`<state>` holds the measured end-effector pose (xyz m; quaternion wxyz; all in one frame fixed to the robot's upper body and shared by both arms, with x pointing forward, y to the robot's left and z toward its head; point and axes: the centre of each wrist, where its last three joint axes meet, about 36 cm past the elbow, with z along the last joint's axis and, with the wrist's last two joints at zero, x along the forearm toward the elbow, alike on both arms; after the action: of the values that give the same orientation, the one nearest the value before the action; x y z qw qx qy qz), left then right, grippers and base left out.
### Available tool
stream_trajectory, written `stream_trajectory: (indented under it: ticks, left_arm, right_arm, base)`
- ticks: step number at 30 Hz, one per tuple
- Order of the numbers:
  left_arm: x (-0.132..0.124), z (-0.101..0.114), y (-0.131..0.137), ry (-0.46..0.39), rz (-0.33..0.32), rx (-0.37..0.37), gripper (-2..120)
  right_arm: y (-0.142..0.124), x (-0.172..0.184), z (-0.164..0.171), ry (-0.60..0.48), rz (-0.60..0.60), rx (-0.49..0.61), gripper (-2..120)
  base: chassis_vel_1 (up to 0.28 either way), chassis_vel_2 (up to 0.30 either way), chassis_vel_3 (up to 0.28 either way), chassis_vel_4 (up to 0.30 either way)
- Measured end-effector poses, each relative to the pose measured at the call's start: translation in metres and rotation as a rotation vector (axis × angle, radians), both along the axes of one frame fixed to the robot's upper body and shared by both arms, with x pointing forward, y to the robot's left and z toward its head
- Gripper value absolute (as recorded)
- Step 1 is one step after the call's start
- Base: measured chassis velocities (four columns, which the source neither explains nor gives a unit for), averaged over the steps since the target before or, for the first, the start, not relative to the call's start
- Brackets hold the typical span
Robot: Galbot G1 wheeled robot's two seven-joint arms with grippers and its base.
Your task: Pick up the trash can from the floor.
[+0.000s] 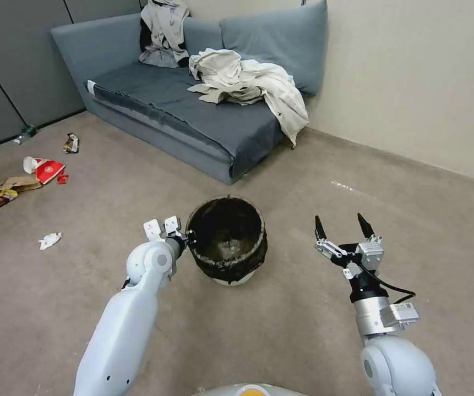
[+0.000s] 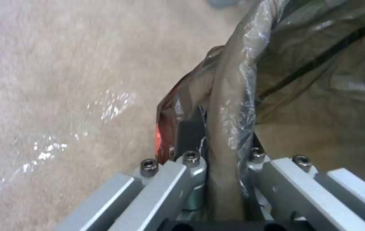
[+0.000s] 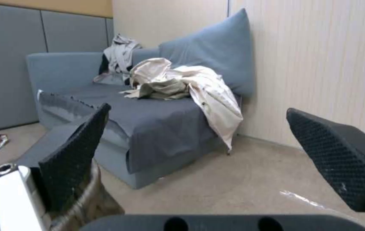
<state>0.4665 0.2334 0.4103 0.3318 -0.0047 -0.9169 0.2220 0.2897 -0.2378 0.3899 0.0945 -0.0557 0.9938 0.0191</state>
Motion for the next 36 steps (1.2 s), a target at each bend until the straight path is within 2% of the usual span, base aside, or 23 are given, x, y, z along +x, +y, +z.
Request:
stream_trajectory:
  ticks: [6, 9, 14, 24, 36]
  left_arm:
    - [-0.016, 0.024, 0.003, -0.033, -0.007, -0.002, 1]
    - [-0.032, 0.039, 0.008, -0.048, -0.018, 0.008, 1]
    - [-0.054, 0.051, 0.021, -0.057, -0.01, 0.025, 1]
    - [-0.08, 0.066, 0.028, -0.062, -0.014, 0.038, 1]
    - [-0.087, 0.073, 0.029, -0.082, -0.014, 0.04, 1]
  right_arm:
    - [0.001, 0.001, 0.0, -0.001, 0.003, 0.0, 100]
    - [0.001, 0.002, 0.0, -0.002, 0.006, 0.0, 100]
    - [0.003, 0.003, 0.0, -0.005, 0.011, 0.0, 100]
    - [0.003, 0.005, 0.003, -0.014, 0.017, 0.0, 100]
    - [0.004, 0.003, 0.004, -0.014, 0.017, 0.005, 100]
  base:
    - [0.0, 0.0, 0.0, 0.0]
    - [0.0, 0.0, 0.0, 0.0]
    - [0.0, 0.0, 0.0, 0.0]
    - [0.0, 0.0, 0.0, 0.0]
    - [0.0, 0.0, 0.0, 0.0]
